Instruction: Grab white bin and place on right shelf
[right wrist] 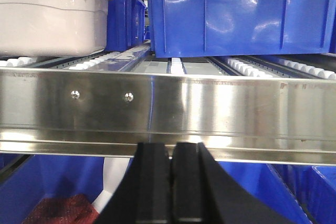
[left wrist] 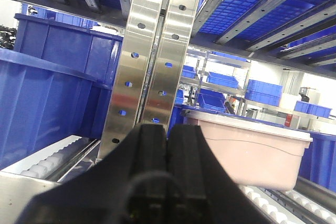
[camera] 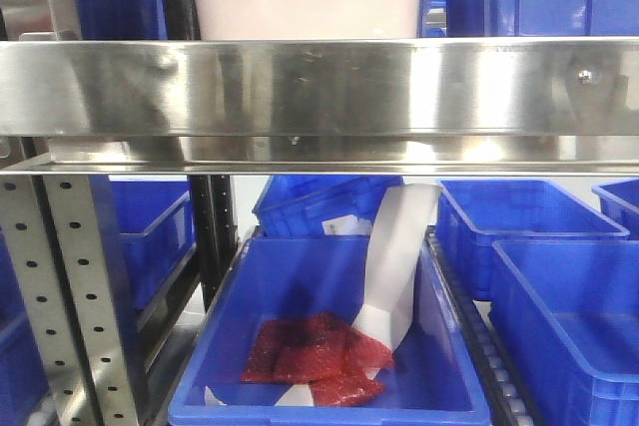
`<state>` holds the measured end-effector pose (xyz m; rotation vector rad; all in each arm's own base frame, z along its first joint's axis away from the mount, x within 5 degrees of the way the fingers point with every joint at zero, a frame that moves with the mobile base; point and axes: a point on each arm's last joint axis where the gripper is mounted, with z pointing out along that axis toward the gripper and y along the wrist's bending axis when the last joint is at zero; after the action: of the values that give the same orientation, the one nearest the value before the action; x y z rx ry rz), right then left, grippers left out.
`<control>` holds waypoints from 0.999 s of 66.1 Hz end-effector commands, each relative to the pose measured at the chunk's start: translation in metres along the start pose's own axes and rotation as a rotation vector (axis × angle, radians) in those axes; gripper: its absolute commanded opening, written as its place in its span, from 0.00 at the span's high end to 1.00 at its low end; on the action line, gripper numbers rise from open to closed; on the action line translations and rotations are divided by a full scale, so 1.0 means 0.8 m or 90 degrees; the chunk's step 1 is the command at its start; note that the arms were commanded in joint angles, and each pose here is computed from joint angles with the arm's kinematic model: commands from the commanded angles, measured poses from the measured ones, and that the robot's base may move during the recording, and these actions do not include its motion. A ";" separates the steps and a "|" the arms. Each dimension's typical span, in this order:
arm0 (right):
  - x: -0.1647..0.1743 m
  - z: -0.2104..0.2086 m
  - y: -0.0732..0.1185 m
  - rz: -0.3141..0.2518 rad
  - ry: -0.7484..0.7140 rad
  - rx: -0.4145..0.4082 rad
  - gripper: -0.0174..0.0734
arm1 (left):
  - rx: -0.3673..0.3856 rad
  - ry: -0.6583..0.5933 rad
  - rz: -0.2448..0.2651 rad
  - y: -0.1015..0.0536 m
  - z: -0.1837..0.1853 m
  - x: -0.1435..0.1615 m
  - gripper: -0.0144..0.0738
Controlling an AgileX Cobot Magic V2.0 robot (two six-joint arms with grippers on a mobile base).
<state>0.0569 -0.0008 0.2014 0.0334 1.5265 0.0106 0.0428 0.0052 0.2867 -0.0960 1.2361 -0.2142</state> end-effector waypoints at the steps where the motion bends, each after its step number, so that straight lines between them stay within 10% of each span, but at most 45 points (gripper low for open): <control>1: -0.011 -0.003 0.000 0.001 -0.065 0.002 0.74 | -0.012 -0.021 0.000 0.001 0.002 -0.012 0.97; 53: -0.011 -0.003 0.000 0.001 -0.065 0.002 0.74 | -0.020 -0.026 0.001 0.002 0.002 -0.012 0.97; 66: -0.011 -0.003 0.000 0.001 -0.065 0.002 0.74 | 0.054 0.036 0.066 -0.014 0.001 0.000 0.97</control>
<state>0.0569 -0.0008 0.2011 0.0357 1.5298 0.0132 0.0426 -0.0018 0.2852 0.0154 1.2561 -0.1741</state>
